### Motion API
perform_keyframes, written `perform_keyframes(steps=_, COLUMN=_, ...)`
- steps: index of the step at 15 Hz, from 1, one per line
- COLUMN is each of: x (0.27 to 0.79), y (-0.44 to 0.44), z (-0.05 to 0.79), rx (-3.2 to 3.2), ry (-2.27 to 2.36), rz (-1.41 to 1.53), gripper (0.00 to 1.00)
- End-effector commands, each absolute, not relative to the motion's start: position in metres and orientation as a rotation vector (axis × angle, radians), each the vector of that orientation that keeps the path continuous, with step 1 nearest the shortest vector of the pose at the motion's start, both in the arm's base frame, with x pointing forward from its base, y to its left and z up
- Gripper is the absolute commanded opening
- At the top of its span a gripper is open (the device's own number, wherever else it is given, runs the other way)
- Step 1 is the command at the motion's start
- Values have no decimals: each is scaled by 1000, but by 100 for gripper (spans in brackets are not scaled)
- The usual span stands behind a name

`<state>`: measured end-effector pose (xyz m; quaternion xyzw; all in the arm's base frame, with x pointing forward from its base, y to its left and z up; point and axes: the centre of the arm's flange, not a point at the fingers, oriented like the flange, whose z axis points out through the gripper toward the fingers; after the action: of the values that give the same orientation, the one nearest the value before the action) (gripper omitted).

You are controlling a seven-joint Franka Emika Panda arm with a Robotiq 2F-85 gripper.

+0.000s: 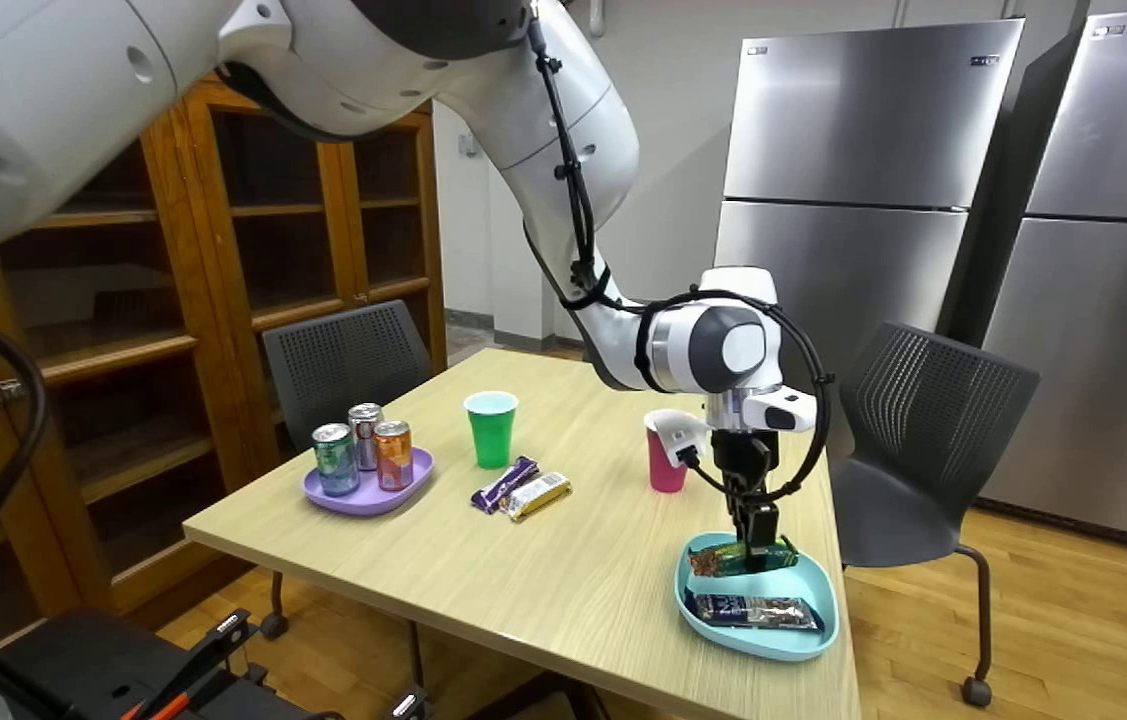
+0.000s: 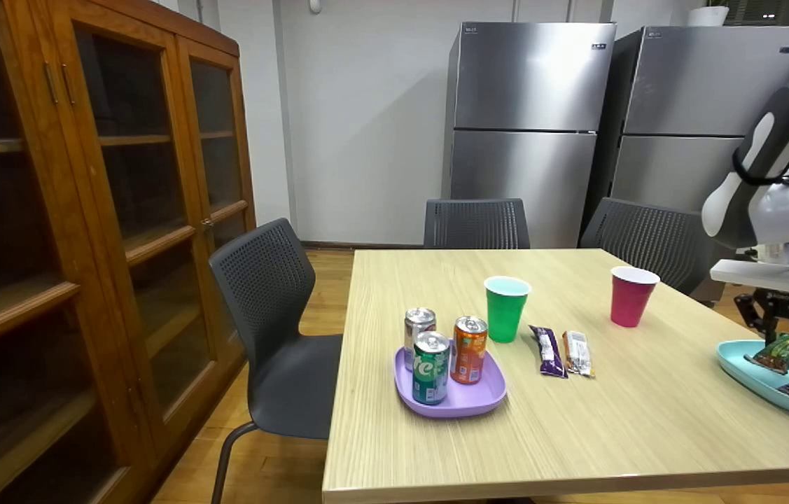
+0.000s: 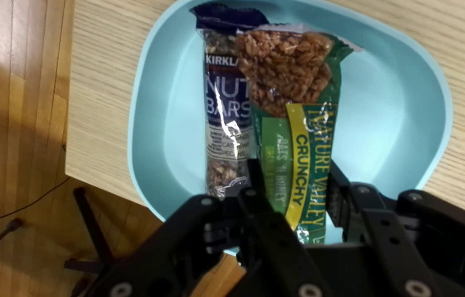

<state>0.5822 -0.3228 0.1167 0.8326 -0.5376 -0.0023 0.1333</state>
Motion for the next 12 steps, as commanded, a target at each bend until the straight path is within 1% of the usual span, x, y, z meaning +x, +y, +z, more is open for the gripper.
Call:
perform_keyframes(steps=1, x=600, y=-331, z=108, rx=2380, ry=-1623, rz=1, gripper=12)
perform_keyframes(steps=8, x=605, y=-337, z=91, rx=2368, ry=-1647, rz=-29, gripper=12)
perform_keyframes(steps=9, x=605, y=-337, z=91, rx=2367, ry=-1646, rz=-31, gripper=62)
perform_keyframes(steps=10, x=605, y=-337, z=92, rx=2371, ry=-1640, rz=-31, gripper=63)
perform_keyframes(steps=12, x=605, y=-334, z=98, rx=2388, ry=-1629, rz=-23, gripper=77)
